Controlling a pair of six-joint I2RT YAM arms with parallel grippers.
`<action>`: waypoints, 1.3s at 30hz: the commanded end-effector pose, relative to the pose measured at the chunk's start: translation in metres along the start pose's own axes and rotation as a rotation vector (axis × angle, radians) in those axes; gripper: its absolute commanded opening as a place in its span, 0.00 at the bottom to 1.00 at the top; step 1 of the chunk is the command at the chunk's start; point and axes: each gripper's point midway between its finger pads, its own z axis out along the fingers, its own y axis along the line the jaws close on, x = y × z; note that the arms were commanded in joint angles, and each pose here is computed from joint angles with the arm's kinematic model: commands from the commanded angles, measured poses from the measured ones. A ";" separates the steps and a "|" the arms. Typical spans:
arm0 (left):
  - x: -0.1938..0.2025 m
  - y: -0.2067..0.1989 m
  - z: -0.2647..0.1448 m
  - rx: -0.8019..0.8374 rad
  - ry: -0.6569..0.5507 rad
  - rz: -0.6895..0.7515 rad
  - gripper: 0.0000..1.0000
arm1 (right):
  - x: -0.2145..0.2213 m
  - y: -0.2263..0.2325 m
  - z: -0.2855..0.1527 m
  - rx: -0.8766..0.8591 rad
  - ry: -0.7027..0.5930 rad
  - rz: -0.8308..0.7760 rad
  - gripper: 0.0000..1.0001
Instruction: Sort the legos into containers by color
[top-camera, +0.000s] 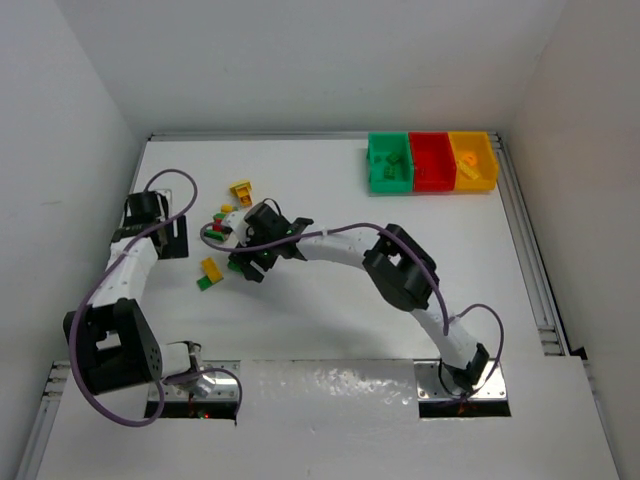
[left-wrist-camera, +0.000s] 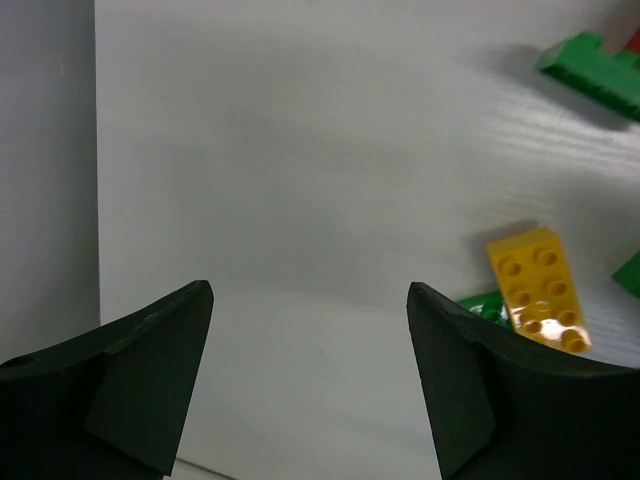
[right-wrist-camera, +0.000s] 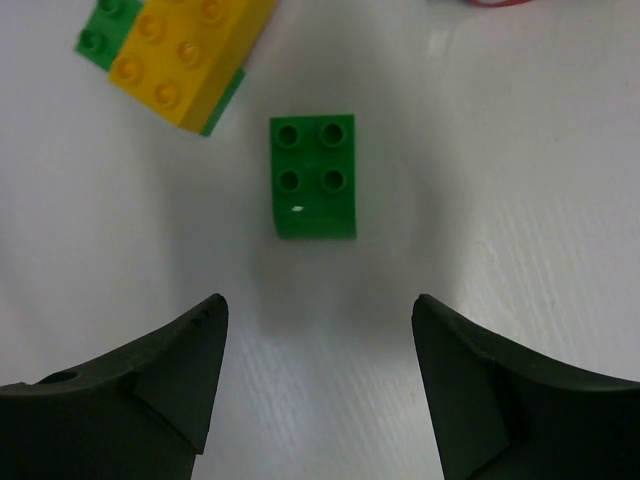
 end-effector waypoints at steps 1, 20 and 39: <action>0.003 0.017 0.001 -0.112 -0.008 -0.027 0.77 | -0.065 -0.016 -0.004 0.115 -0.174 -0.014 0.73; 0.013 0.018 0.001 -0.167 0.008 0.016 0.80 | -0.018 0.017 0.062 0.068 -0.155 0.069 0.47; 0.034 -0.061 -0.009 0.388 -0.032 0.716 0.70 | -0.110 -0.143 -0.179 0.376 -0.615 0.414 0.00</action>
